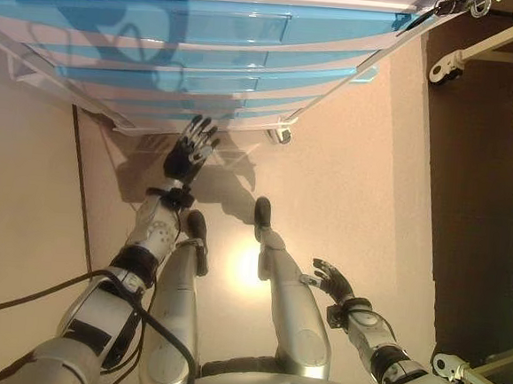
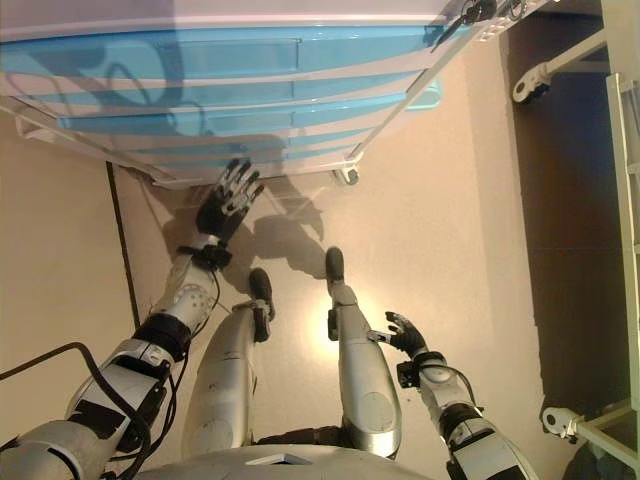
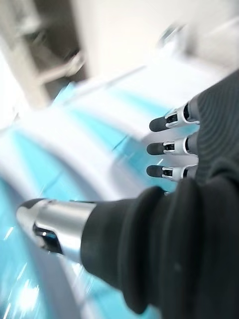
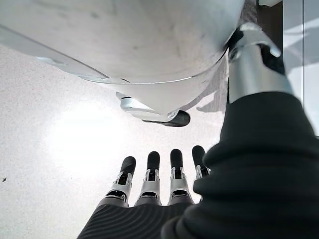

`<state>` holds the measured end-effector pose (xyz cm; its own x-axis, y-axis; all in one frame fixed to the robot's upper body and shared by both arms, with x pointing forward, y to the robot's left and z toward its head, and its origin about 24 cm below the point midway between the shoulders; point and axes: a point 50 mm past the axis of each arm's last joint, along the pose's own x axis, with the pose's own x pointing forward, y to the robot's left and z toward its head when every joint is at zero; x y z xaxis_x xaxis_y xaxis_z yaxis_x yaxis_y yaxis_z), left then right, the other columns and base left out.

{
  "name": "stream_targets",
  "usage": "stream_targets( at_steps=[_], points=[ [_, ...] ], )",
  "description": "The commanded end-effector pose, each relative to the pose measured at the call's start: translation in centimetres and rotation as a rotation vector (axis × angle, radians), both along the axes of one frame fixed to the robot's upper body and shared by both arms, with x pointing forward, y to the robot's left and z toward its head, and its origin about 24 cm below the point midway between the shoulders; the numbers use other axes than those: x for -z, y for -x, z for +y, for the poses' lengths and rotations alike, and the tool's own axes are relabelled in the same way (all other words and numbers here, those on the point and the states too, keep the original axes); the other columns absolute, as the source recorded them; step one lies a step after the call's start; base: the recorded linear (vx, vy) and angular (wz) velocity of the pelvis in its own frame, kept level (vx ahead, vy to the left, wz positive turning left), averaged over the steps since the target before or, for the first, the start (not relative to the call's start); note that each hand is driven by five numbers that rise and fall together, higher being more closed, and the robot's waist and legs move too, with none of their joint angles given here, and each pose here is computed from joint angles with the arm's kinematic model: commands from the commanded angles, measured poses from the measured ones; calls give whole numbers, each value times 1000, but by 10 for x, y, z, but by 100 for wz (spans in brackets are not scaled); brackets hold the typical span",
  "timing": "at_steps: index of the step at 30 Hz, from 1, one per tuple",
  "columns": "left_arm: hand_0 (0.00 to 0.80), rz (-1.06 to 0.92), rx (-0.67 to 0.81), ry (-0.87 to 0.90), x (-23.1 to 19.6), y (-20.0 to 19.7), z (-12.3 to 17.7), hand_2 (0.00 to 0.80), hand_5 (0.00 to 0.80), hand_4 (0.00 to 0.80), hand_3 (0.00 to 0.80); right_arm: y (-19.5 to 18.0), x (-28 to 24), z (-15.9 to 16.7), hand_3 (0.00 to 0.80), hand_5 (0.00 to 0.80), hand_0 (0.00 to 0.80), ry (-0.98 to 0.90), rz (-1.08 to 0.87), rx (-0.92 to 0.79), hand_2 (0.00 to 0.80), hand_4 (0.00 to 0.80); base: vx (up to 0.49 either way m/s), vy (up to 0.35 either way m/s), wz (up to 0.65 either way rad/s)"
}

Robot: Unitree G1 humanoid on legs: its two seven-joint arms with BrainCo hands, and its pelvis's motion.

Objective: Open the drawer and pick up the medicine

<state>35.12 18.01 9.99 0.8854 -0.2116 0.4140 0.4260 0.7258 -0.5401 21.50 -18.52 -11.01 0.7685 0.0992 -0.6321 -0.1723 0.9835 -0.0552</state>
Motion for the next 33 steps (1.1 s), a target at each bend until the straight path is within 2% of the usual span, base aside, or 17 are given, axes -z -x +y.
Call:
stream_targets(
  at_steps=[1,7,13,25,26,27,28,30,33],
  points=[
    [0,-227,79,150,-44,-1,-8,0,0,0,0,23,11,-1,0,0,0,4,66,-34,0,0,7,-32,0],
    [0,-477,208,267,-94,2,-23,0,0,0,0,23,11,2,0,0,0,0,63,-41,0,0,0,-3,1],
    [0,-640,290,310,-129,7,-31,0,0,0,0,23,11,0,0,0,0,0,56,-38,0,0,-4,-3,1],
    [0,-847,445,370,-158,24,-50,0,0,0,0,24,10,-14,0,0,0,47,43,16,0,0,-4,9,4],
    [282,-865,457,377,-160,26,-53,282,282,282,282,25,10,-15,0,0,0,53,45,19,0,0,20,32,6],
    [439,-880,466,383,-161,28,-55,439,439,439,439,26,11,-17,0,0,0,59,46,21,0,0,18,32,6],
    [502,-895,476,390,-162,30,-57,502,502,502,502,28,11,-19,0,0,0,66,48,25,0,0,0,0,0],
    [781,-913,490,397,-164,33,-61,781,781,781,781,31,12,-21,0,0,0,78,53,28,0,0,7,12,2],
    [800,-929,515,412,-162,37,-66,800,800,800,800,34,13,-25,0,0,0,100,60,30,0,0,1,12,9]
  ],
)
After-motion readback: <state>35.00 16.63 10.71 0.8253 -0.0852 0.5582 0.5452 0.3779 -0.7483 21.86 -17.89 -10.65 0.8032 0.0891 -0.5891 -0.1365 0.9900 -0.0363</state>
